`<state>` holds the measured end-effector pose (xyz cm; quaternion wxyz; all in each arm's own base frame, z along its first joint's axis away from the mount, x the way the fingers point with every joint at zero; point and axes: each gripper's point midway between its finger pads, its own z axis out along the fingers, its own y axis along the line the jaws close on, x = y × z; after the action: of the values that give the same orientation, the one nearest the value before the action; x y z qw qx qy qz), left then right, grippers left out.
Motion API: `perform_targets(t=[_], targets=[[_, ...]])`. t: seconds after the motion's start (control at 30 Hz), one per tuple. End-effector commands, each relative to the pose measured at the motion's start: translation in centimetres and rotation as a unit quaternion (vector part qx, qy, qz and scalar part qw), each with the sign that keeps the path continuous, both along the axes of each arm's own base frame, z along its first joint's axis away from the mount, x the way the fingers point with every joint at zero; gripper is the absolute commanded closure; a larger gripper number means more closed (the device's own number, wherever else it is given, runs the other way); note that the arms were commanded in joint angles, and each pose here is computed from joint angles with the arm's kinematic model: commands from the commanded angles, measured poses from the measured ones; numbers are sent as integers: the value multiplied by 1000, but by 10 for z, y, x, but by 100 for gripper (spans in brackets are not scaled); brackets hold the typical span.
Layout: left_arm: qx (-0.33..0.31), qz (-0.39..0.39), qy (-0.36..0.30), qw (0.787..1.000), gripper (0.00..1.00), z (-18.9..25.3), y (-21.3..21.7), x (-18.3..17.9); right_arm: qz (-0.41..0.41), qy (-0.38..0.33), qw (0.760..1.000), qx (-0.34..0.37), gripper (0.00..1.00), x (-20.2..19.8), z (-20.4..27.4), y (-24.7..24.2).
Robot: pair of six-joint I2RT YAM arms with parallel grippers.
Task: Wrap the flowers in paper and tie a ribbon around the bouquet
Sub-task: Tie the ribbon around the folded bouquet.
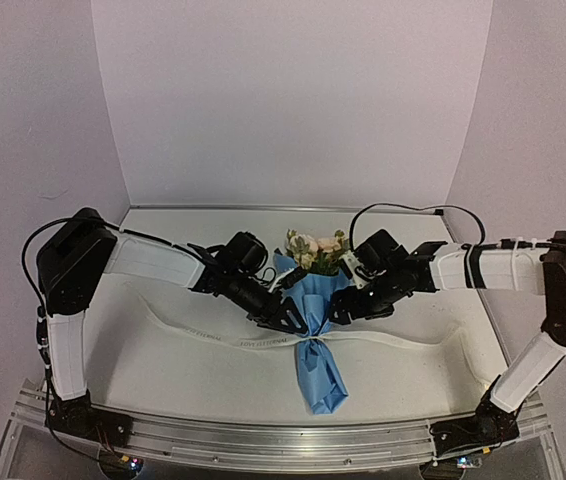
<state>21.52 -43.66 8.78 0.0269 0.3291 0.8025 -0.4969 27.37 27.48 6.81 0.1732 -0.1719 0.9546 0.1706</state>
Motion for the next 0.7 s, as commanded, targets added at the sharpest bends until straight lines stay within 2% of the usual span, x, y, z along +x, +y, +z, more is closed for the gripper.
perform_targets(t=[0.0,0.17,0.23,0.47,0.67], targets=[[-3,10,-49,999,36,22,-4,13,-25,-40,999,16,18,7,27,-7],[84,1,-93,992,28,-13,29,10,-24,-51,998,40,17,1,49,-9],[96,-3,-93,991,26,-24,37,10,-22,-54,997,43,16,-1,53,-10],[73,-32,-72,994,21,-29,34,-5,-18,-48,998,41,16,-6,50,-13],[57,-60,-47,995,29,-20,34,-28,-19,-55,998,35,16,-6,50,-17]])
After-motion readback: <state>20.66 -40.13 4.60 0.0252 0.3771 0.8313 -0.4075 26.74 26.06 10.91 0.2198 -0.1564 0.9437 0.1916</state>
